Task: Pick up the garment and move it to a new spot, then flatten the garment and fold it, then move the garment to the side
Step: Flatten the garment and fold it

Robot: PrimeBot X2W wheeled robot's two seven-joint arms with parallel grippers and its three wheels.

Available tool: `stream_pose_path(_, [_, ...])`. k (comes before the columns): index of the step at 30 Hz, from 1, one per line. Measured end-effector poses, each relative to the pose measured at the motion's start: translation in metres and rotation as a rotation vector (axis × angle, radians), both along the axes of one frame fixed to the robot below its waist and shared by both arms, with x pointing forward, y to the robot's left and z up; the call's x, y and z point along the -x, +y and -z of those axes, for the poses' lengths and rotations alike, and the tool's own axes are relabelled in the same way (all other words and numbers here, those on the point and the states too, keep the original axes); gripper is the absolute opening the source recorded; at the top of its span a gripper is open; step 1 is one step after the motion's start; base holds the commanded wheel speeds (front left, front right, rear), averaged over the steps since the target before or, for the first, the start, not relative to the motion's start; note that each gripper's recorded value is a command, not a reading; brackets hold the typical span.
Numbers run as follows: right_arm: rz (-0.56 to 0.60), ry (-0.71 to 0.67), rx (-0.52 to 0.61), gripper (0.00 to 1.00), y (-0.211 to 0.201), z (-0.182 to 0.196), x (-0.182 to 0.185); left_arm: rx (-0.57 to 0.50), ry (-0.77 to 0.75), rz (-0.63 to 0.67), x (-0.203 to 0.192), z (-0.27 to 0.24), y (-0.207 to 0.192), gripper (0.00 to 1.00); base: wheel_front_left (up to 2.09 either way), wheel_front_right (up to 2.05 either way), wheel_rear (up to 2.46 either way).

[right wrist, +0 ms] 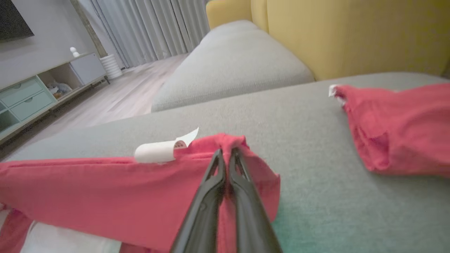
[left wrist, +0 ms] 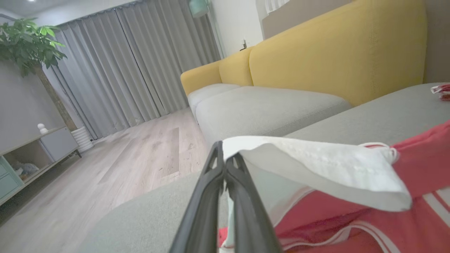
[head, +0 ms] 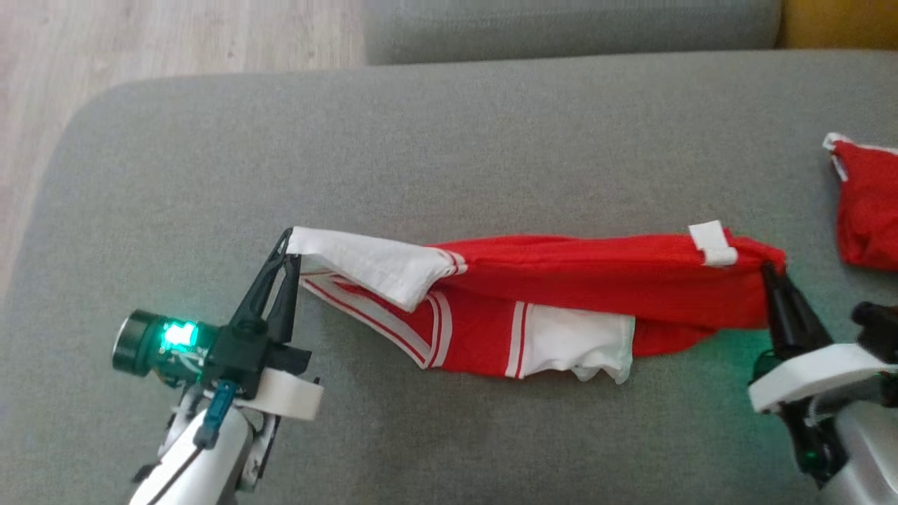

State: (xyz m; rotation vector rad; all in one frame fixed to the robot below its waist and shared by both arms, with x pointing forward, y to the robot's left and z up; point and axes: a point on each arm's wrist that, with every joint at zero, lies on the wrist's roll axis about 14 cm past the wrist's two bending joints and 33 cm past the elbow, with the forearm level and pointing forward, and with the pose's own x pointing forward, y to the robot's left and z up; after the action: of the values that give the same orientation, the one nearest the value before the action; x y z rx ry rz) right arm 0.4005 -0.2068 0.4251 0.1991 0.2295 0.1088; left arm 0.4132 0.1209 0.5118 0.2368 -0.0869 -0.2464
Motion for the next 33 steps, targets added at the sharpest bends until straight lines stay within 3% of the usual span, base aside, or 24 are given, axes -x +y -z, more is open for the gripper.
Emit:
stream_pose_path(6, [0.0,-0.131,0.063,0.0,-0.017,-0.043,0.012,-0.035,-0.193,0.072,-0.002,-0.071,-0.009,0.0,0.0,0.0,0.0])
stream_pose_path(13, [0.008,-0.35,0.158,0.0,-0.039,-0.14,0.014,-0.059,-0.5,0.173,0.01,-0.188,-0.034,0.0,0.0,0.0,0.0])
stream_pose_path(16, [0.01,-0.309,0.169,0.0,-0.043,-0.147,0.017,-0.079,-0.519,0.195,0.011,-0.206,-0.041,0.0,0.0,0.0,0.0])
stream_pose_path(18, [0.008,-0.231,0.178,0.0,-0.044,-0.132,0.019,-0.095,-0.485,0.191,0.007,-0.201,-0.04,0.0,0.0,0.0,0.0])
stream_pose_path(19, [0.007,-0.18,0.175,0.28,-0.045,-0.119,0.022,-0.102,-0.465,0.183,0.005,-0.195,-0.037,0.0,0.0,0.0,0.0])
stream_pose_path(20, [0.004,-0.128,0.165,0.68,-0.043,-0.104,0.027,-0.109,-0.443,0.172,0.002,-0.188,-0.033,0.0,0.0,0.0,0.0])
stream_pose_path(21, [0.0,-0.078,0.144,1.0,-0.039,-0.088,0.032,-0.111,-0.412,0.16,0.0,-0.179,-0.028,0.0,0.0,0.0,0.0])
stream_pose_path(27, [-0.005,0.192,0.028,1.0,-0.022,-0.004,0.076,-0.099,-0.177,0.103,0.003,-0.097,0.0,0.0,0.0,0.0,0.0])
stream_pose_path(33, [-0.05,0.223,-0.076,1.0,0.002,0.005,0.08,-0.096,-0.058,0.028,0.008,-0.054,0.026,0.0,0.0,0.0,0.0])
